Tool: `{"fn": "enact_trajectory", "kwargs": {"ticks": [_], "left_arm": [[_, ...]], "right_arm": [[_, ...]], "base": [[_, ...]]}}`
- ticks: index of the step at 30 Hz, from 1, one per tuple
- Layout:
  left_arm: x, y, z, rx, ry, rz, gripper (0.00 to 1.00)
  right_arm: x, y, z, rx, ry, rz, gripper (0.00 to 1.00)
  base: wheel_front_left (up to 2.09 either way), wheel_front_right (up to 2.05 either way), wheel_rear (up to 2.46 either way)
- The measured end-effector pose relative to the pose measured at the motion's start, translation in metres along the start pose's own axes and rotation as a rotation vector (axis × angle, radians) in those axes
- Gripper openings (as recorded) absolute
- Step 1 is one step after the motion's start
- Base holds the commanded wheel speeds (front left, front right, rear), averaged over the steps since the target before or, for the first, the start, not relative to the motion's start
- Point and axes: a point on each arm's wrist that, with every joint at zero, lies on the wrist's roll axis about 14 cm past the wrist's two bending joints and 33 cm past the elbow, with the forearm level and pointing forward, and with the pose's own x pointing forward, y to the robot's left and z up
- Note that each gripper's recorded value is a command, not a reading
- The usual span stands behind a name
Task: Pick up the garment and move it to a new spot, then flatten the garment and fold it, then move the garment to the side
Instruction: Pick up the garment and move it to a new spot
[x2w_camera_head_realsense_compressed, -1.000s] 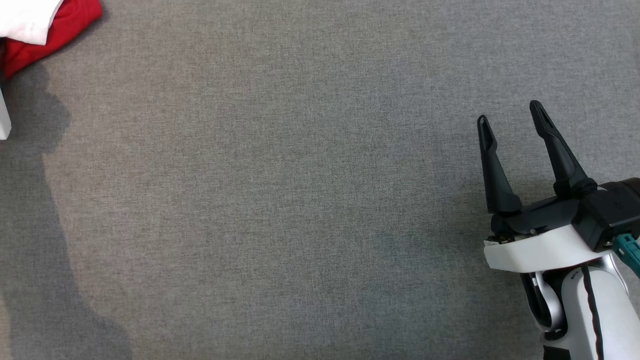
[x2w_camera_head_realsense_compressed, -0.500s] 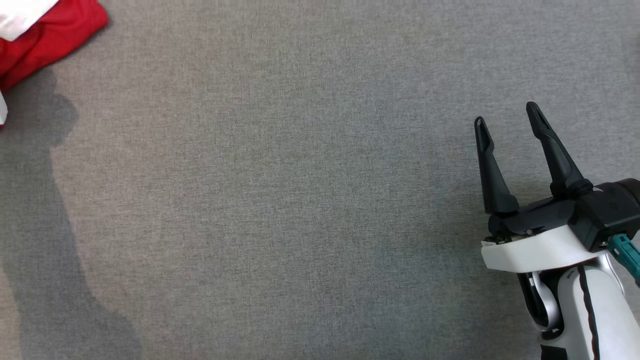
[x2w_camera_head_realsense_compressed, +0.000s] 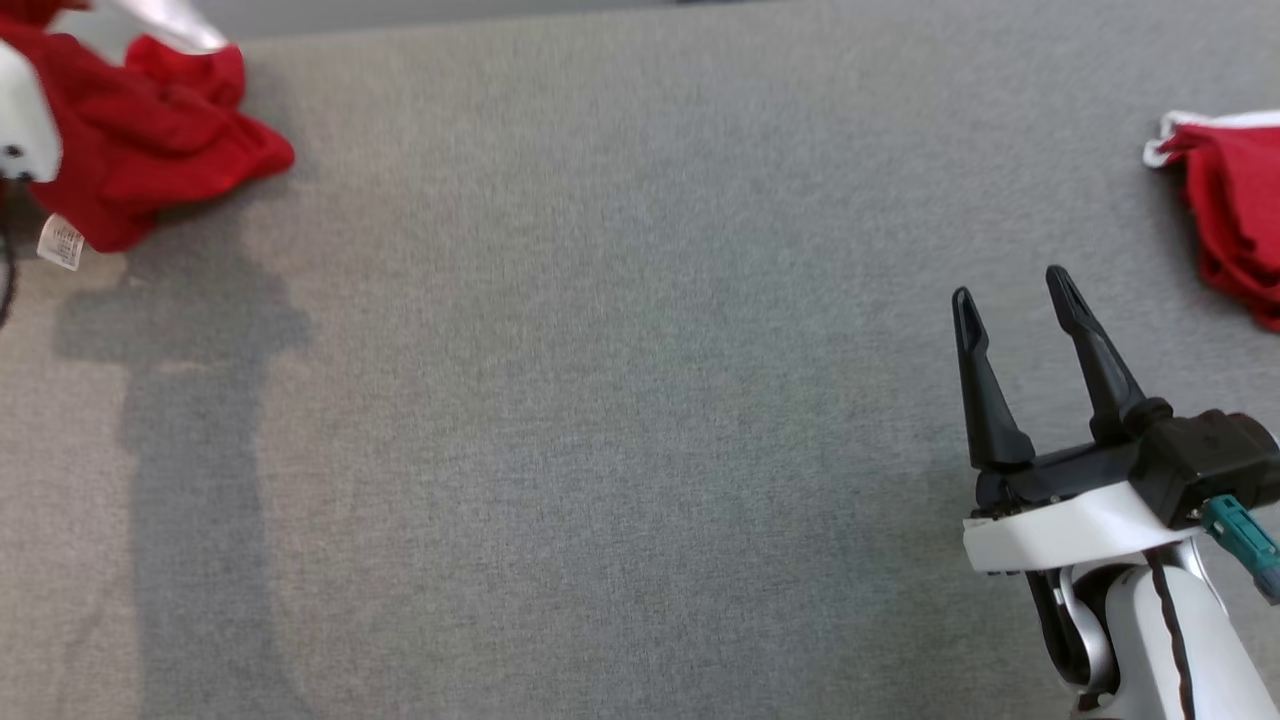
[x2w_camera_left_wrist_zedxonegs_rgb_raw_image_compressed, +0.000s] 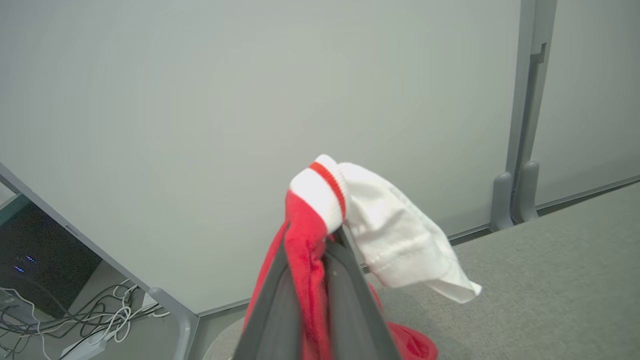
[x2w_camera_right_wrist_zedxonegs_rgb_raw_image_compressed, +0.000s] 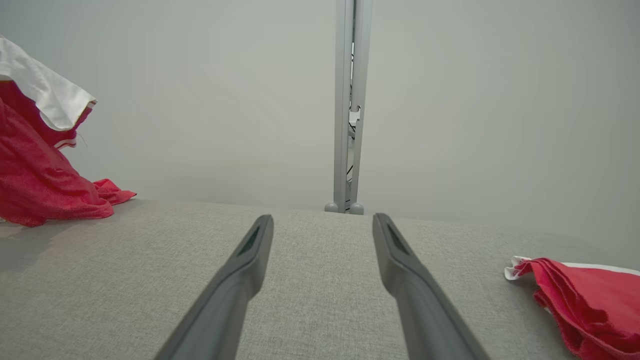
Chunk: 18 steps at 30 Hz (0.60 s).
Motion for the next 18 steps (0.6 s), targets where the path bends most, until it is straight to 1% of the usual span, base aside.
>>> {"fn": "enact_trajectory", "kwargs": {"ticks": [6,13,16,18], "left_arm": [[-0.020,-0.044,0.082,0.046,-0.152,-0.110,0.00],[-0.061,-0.114,0.180,0.077,-0.326,-0.255,0.00],[-0.078,-0.147,0.217,0.061,-0.394,-0.303,0.00],[-0.089,-0.175,0.235,0.027,-0.424,-0.348,0.00]], "right_arm": [[-0.022,-0.004,0.027,0.019,-0.060,-0.031,1.00],[-0.054,-0.010,0.053,0.042,-0.124,-0.072,1.00],[-0.067,-0.016,0.060,0.046,-0.142,-0.096,1.00],[-0.075,-0.021,0.062,0.044,-0.149,-0.115,1.00]], "base": [[0.00,0.00,0.00],[0.00,0.00,0.00],[0.00,0.00,0.00],[0.00,0.00,0.00]]}}
